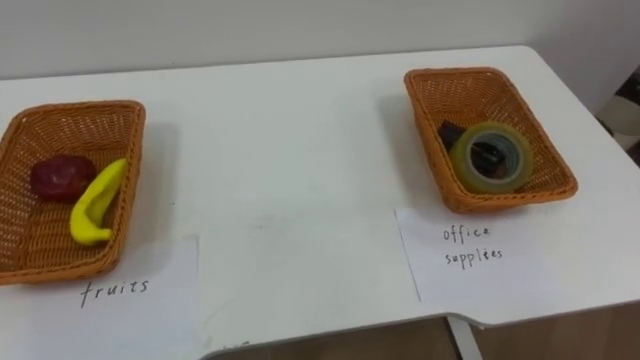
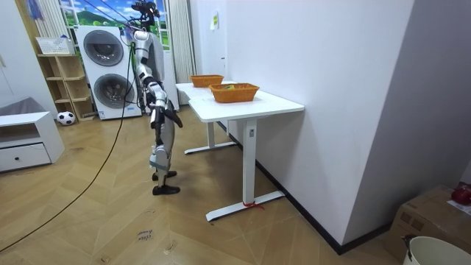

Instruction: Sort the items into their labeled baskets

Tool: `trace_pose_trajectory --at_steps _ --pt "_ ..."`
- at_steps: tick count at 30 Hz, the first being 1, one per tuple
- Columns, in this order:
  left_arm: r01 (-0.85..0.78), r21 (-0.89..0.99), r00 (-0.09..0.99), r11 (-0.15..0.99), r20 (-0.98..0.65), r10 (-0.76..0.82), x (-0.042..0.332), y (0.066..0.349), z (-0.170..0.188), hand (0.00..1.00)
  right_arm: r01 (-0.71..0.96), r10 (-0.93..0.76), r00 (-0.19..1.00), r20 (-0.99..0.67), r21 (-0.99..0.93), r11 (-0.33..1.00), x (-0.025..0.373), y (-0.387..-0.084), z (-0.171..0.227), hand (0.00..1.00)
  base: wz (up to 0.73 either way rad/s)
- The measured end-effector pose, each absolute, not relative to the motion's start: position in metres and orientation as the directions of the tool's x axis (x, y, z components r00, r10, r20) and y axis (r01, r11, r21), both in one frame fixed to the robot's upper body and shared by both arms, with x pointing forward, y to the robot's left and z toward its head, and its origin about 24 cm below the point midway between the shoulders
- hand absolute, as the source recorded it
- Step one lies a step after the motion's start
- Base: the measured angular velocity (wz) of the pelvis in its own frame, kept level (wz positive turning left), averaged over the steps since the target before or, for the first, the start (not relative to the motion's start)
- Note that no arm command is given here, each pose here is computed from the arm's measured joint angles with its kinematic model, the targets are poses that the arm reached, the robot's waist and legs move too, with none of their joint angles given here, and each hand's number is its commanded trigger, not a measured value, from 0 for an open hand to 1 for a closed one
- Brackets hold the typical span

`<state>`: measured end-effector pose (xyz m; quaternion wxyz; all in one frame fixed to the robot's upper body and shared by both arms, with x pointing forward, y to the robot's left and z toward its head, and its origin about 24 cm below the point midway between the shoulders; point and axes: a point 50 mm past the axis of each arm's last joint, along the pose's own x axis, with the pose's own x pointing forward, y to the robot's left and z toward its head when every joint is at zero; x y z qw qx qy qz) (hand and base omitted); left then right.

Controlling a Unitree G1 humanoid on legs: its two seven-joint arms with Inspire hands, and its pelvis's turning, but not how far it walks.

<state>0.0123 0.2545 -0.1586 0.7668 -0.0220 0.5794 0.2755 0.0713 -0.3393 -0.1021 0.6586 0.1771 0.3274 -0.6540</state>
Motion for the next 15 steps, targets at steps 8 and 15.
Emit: trace_pose_trajectory --at_steps 8,15 --pt "-0.414 0.281 0.159 0.866 -0.914 0.373 0.007 0.246 -0.163 0.0 0.883 -0.629 0.025 -0.777 -0.278 0.379 0.054 -0.294 -0.14 0.0 -0.01" --pt "-0.404 0.28 0.18 0.871 -0.909 0.376 0.012 0.245 -0.163 0.0 0.685 -0.439 0.183 -0.879 -0.206 0.699 0.048 -0.261 -0.158 0.0 -0.01"
